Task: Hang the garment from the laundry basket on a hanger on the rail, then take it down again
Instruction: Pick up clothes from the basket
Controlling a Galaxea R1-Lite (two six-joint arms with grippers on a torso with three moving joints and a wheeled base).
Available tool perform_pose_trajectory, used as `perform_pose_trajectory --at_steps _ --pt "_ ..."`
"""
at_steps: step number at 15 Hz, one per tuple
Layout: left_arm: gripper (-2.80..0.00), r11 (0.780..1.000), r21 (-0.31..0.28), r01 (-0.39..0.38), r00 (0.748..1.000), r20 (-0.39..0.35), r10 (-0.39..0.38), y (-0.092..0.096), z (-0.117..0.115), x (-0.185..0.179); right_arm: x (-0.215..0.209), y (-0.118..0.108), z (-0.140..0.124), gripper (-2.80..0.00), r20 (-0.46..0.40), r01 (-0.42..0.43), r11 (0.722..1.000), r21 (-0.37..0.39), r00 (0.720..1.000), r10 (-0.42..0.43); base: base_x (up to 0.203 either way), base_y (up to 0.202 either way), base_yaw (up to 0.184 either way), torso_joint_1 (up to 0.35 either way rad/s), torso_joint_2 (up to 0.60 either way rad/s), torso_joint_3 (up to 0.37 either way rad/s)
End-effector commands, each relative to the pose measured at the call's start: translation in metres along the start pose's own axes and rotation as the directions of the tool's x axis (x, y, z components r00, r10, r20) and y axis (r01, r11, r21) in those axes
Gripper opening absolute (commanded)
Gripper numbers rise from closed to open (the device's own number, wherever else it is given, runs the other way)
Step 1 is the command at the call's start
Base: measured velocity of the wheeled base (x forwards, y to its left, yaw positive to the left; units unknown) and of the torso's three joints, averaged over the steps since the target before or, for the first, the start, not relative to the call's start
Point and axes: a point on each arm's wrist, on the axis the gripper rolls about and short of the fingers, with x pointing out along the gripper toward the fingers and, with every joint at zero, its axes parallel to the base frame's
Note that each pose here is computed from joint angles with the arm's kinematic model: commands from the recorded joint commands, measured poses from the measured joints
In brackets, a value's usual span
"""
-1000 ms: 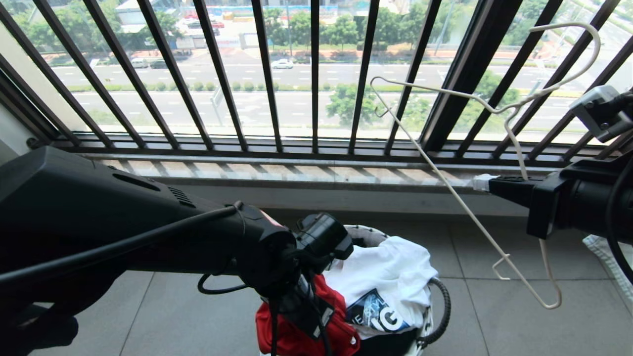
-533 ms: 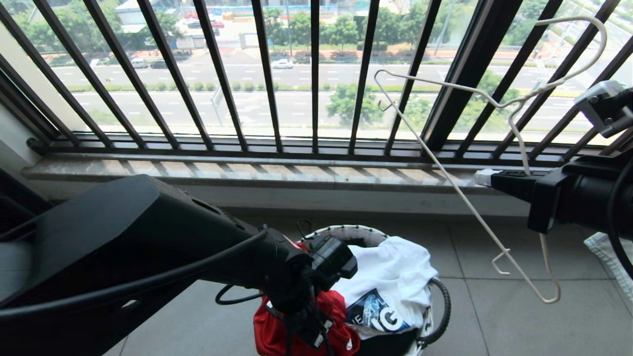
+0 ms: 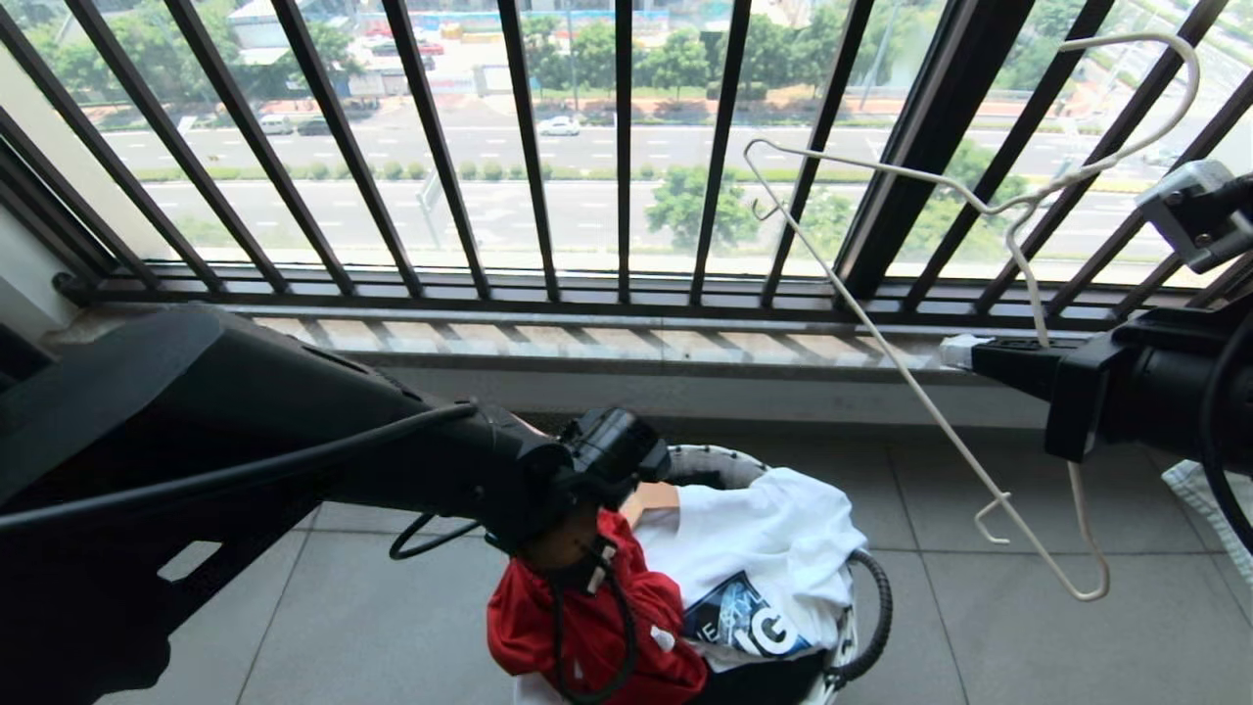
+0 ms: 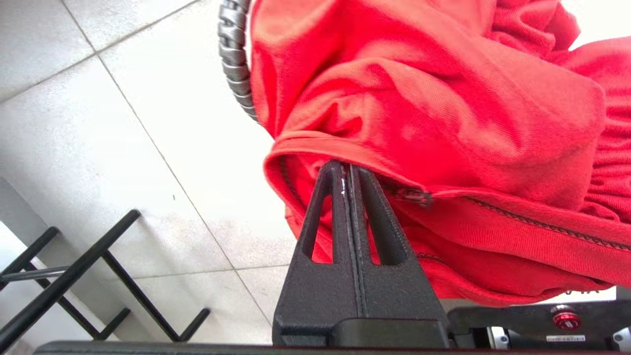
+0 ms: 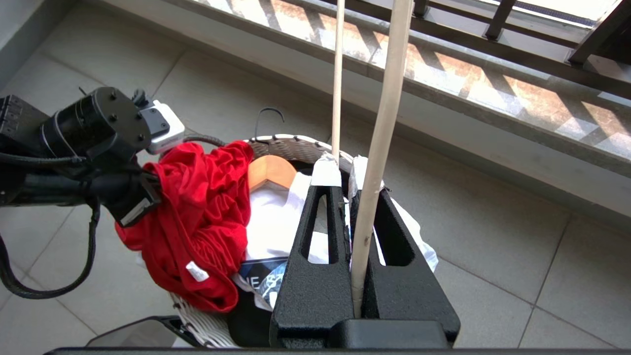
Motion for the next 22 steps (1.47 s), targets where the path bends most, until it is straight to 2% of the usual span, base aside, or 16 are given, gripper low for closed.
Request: perform_pose_trajectory --at_steps 1,5,7,8,9,11,14,16,17,18,20,22 --pt "-2.80 0.999 -0.039 -0.008 0.999 0.052 0.010 0.013 0.007 -0.019 0.000 0.000 0.000 -2.80 0.001 -0.001 1.000 -0.001 1.000 0.001 0.000 0.000 0.000 0.000 0.00 0.000" --pt "-2.80 0.999 -0.037 0.001 0.998 0.060 0.001 0.017 0.006 -0.027 0.000 0.000 0.000 -2.80 0.000 -0.001 1.000 -0.001 1.000 0.001 0.000 0.000 0.000 0.000 0.00 0.000" --pt "-2.80 0.996 -0.026 0.084 0.995 0.063 -0.082 0.021 0.003 -0.039 0.000 0.000 0.000 -2.80 0.001 0.000 1.000 0.000 1.000 0.000 0.000 0.000 0.000 0.000 0.00 0.000" --pt "-2.80 0.982 -0.008 0.187 0.981 0.051 -0.186 0.025 0.002 -0.049 0.000 0.000 0.000 -2.80 0.001 0.000 1.000 0.000 1.000 0.000 0.000 0.000 0.000 0.000 0.00 0.000" --pt "-2.80 0.960 0.014 0.281 0.960 0.019 -0.281 0.031 -0.001 -0.058 0.000 0.000 0.000 -2.80 0.001 0.000 1.000 0.000 1.000 0.000 0.000 0.000 0.000 0.000 0.00 0.000" --pt "-2.80 0.919 0.039 0.393 0.920 -0.020 -0.392 0.050 0.000 -0.056 0.000 0.000 0.000 -2.80 0.000 -0.001 1.000 -0.001 1.000 0.001 0.000 0.000 0.000 0.000 0.00 0.000" --pt "-2.80 0.819 0.119 0.561 0.827 -0.037 -0.561 0.078 0.001 -0.041 0.000 0.000 0.000 -2.80 0.001 0.000 1.000 -0.002 1.000 0.000 0.000 0.000 0.000 0.000 0.00 0.000" --pt "-2.80 0.800 0.181 0.571 0.817 -0.037 -0.575 0.083 0.002 -0.036 0.000 -0.001 0.000 -2.80 0.001 0.002 1.000 -0.002 1.000 -0.002 0.000 0.000 0.000 0.000 0.00 0.000" --pt "-2.80 0.777 0.247 0.579 0.808 -0.046 -0.588 0.082 0.004 -0.030 0.000 -0.001 0.000 -2.80 0.001 0.002 1.000 -0.002 1.000 -0.002 0.000 0.000 0.000 0.000 0.00 0.000" --pt "0.00 0.757 0.284 0.588 0.797 -0.046 -0.602 0.080 0.008 -0.025 0.001 -0.001 -0.001 -2.80 -0.002 0.002 1.000 -0.001 1.000 -0.002 0.000 0.000 0.000 0.000 0.00 0.000" --pt "0.00 0.719 0.321 0.616 0.772 -0.069 -0.632 0.074 0.009 -0.013 0.005 -0.001 -0.003 -2.80 -0.016 0.003 1.000 0.001 1.000 -0.003 0.000 0.000 0.000 0.000 0.00 0.000" --pt "0.00 0.697 0.322 0.641 0.753 -0.085 -0.653 0.069 0.009 -0.002 0.009 -0.002 -0.005 -2.80 -0.029 0.002 1.000 0.003 1.000 -0.002 0.000 0.000 0.000 0.000 0.00 0.000"
